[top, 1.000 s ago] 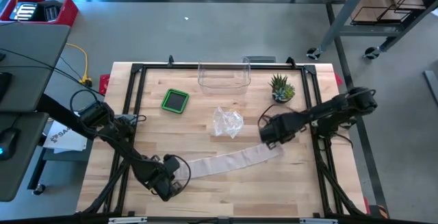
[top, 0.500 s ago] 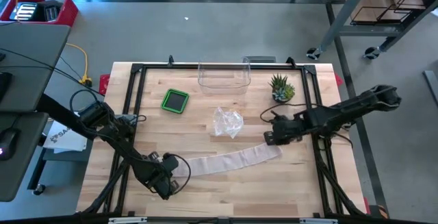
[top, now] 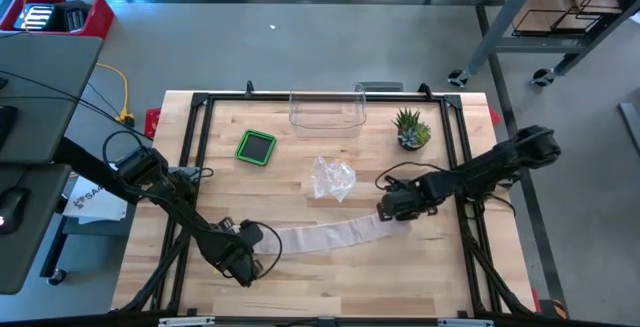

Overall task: Roll bandage
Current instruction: Roll the bandage

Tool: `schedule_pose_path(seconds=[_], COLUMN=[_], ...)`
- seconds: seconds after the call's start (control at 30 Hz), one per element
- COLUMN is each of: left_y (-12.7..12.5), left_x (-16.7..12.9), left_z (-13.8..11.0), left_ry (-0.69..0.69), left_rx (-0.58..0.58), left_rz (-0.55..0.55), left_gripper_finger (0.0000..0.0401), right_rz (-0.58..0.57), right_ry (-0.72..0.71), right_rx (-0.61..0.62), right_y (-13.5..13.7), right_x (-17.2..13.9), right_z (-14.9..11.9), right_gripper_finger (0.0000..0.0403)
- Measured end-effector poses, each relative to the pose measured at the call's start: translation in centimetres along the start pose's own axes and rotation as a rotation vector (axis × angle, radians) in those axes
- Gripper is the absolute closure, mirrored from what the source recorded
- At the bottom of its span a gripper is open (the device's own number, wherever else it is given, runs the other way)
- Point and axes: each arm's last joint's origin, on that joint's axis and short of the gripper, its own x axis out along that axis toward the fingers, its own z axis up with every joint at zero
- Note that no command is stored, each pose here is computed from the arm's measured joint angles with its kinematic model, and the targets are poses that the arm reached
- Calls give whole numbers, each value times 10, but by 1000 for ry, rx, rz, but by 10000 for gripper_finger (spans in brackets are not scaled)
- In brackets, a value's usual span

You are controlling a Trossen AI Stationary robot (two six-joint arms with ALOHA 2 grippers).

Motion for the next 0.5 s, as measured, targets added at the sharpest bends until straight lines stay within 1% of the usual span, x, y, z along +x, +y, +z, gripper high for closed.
schedule_pose_path(seconds=[0.13, 0.3, 0.4, 0.5], left_y=[0, 0, 2, 3], left_x=[0, -3, -11, -18], left_z=[0, 0, 3, 7], left_ry=[11, 29, 7, -10], left_rx=[-8, -18, -29, -14], left_rz=[-2, -19, -48, -92], left_gripper_finger=[401, 401, 401, 401], right_rz=[-17, -85, -110, -119], right_ry=[15, -8, -11, -8], right_rx=[49, 109, 123, 141], right_y=[-3, -16, -22, -25], right_x=[1, -2, -4, -4], right_z=[-14, -34, -42, -49], right_gripper_finger=[403, 403, 403, 403])
